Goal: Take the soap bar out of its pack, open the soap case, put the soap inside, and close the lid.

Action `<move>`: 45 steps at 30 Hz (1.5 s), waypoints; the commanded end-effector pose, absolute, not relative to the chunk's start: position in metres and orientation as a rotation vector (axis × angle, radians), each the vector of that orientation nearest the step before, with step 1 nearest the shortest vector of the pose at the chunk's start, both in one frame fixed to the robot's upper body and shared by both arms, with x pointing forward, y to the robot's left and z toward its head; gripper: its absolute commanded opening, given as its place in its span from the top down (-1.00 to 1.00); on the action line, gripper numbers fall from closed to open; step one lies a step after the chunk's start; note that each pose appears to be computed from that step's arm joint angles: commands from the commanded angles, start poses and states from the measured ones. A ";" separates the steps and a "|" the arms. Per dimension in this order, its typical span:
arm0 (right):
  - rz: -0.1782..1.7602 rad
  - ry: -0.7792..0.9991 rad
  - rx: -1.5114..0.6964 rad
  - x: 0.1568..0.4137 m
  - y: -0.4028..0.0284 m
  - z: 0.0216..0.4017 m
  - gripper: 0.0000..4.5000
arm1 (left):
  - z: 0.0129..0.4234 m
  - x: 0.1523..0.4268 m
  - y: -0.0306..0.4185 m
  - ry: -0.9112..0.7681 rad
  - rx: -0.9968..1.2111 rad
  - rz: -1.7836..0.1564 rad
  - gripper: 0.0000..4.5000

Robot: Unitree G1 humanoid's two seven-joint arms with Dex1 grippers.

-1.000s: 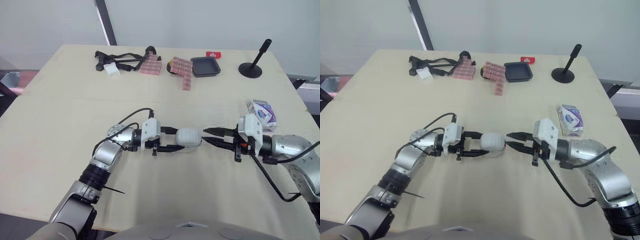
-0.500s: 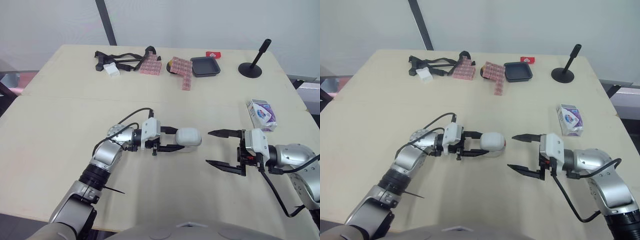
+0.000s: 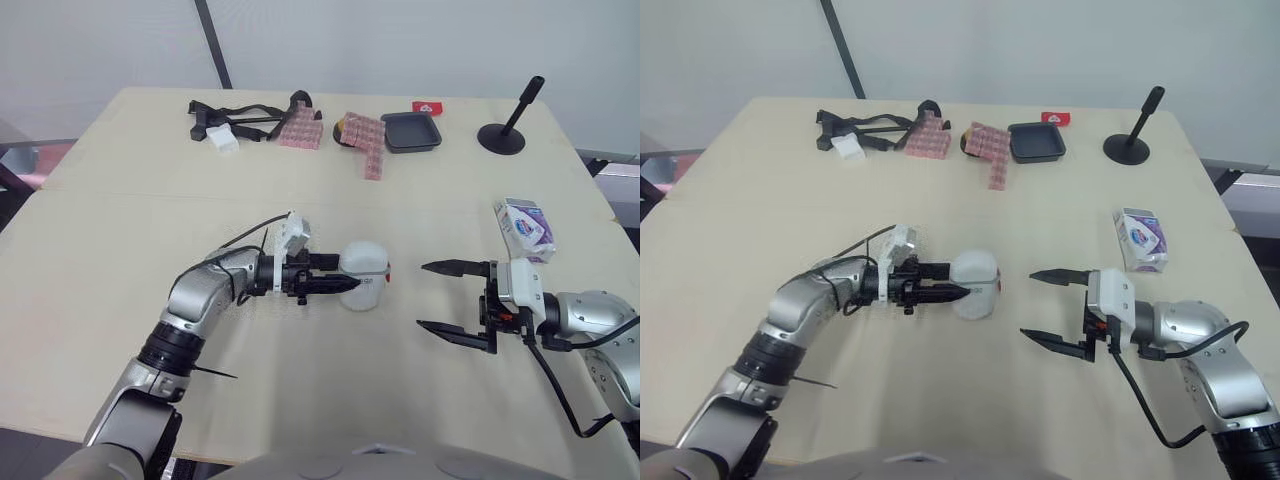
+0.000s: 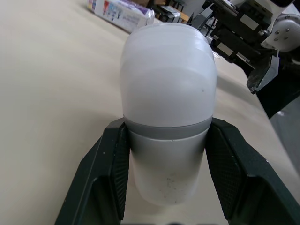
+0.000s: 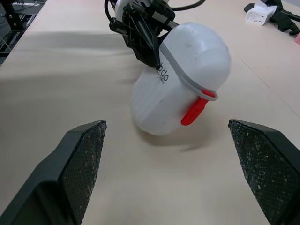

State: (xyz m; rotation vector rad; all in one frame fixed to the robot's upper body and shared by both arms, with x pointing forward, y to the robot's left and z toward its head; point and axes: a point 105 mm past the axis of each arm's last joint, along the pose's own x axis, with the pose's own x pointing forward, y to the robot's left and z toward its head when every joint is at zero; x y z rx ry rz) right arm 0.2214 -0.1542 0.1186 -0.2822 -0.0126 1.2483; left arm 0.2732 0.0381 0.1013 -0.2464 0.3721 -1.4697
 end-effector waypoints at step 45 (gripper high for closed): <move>1.209 -0.035 -0.245 0.225 -0.155 0.129 -1.00 | 0.106 0.303 0.063 0.474 -0.150 -1.348 -0.98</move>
